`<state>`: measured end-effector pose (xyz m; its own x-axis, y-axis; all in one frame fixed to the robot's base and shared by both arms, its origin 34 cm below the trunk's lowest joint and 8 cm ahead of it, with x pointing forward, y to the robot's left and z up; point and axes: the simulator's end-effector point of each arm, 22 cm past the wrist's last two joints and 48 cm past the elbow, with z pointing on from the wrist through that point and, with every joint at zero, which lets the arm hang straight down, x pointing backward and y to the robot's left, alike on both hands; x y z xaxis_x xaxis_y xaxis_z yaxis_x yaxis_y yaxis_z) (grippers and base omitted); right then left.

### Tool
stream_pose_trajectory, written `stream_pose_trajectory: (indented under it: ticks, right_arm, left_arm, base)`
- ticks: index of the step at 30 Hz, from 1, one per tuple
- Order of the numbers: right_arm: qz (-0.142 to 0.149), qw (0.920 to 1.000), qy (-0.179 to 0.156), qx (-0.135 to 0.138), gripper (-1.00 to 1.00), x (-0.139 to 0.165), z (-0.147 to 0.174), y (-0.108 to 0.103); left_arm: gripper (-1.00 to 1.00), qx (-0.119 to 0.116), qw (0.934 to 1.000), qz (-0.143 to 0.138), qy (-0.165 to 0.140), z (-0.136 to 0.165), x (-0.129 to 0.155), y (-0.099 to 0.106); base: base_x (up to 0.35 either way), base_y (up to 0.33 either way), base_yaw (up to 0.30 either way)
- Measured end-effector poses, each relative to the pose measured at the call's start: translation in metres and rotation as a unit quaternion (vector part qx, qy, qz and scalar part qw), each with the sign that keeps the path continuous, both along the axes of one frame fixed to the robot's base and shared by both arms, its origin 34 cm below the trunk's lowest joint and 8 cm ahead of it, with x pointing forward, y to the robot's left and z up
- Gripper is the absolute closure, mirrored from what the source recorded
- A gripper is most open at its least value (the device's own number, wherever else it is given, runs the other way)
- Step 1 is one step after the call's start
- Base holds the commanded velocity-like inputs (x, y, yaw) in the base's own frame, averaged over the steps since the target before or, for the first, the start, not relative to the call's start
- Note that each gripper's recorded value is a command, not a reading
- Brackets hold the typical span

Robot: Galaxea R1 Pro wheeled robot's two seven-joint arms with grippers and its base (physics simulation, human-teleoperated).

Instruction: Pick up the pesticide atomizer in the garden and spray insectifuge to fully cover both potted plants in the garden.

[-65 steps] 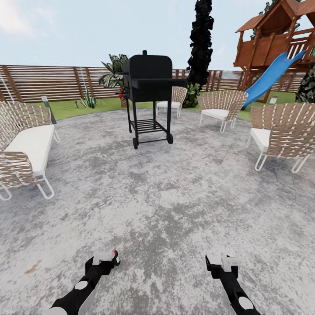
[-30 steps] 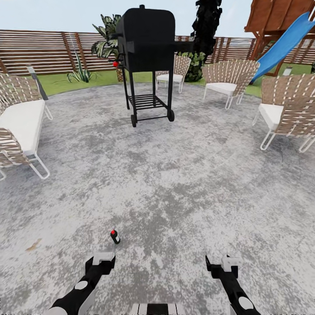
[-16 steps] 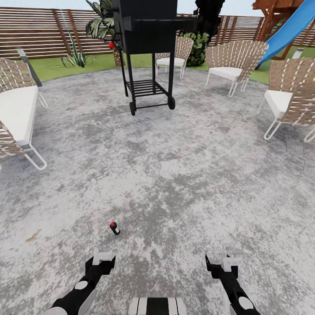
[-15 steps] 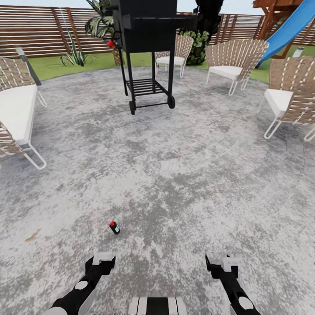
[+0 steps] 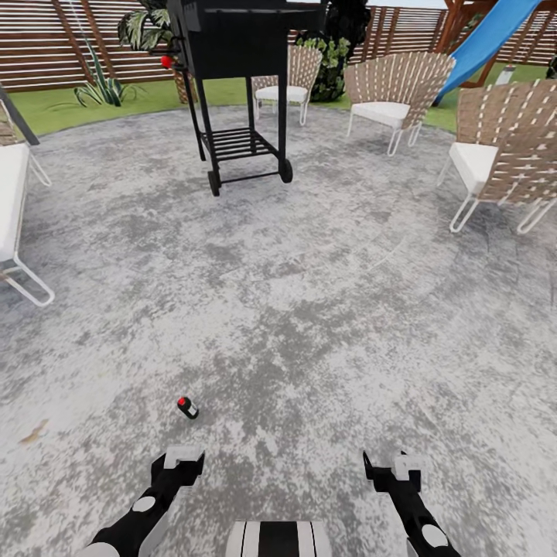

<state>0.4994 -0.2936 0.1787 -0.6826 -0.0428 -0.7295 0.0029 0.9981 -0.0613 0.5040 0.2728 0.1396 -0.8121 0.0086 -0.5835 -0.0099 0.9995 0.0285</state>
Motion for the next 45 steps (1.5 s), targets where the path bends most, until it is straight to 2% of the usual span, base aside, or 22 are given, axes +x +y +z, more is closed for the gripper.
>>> stream_pose_trajectory:
  ticks: [12, 21, 31, 45]
  right_arm:
    - [0.000, 1.0000, 0.000, 0.000, -1.00, -0.0001, -0.0005, 0.0003]
    - [0.000, 1.0000, 0.000, 0.000, -1.00, -0.0002, -0.0003, 0.0003]
    - [0.000, 1.0000, 0.000, 0.000, -1.00, -0.0001, -0.0005, 0.0003]
    - [0.000, 1.0000, 0.000, 0.000, -1.00, -0.0002, -0.0005, 0.0002]
  left_arm:
    - [-1.00, 0.000, 1.0000, 0.000, 0.000, -0.0004, -0.0001, -0.0004]
    - [-1.00, 0.000, 1.0000, 0.000, 0.000, -0.0002, 0.0001, -0.0004]
    - [-1.00, 0.000, 1.0000, 0.001, 0.000, -0.0002, 0.0002, 0.0006]
    - [-1.00, 0.000, 1.0000, 0.001, -0.001, 0.0000, 0.0007, 0.0008]
  base:
    - [0.113, 0.000, -0.005]
    - [0.245, 0.015, 0.000]
    - [0.024, 0.006, 0.000]
    - [0.000, 0.114, 0.000]
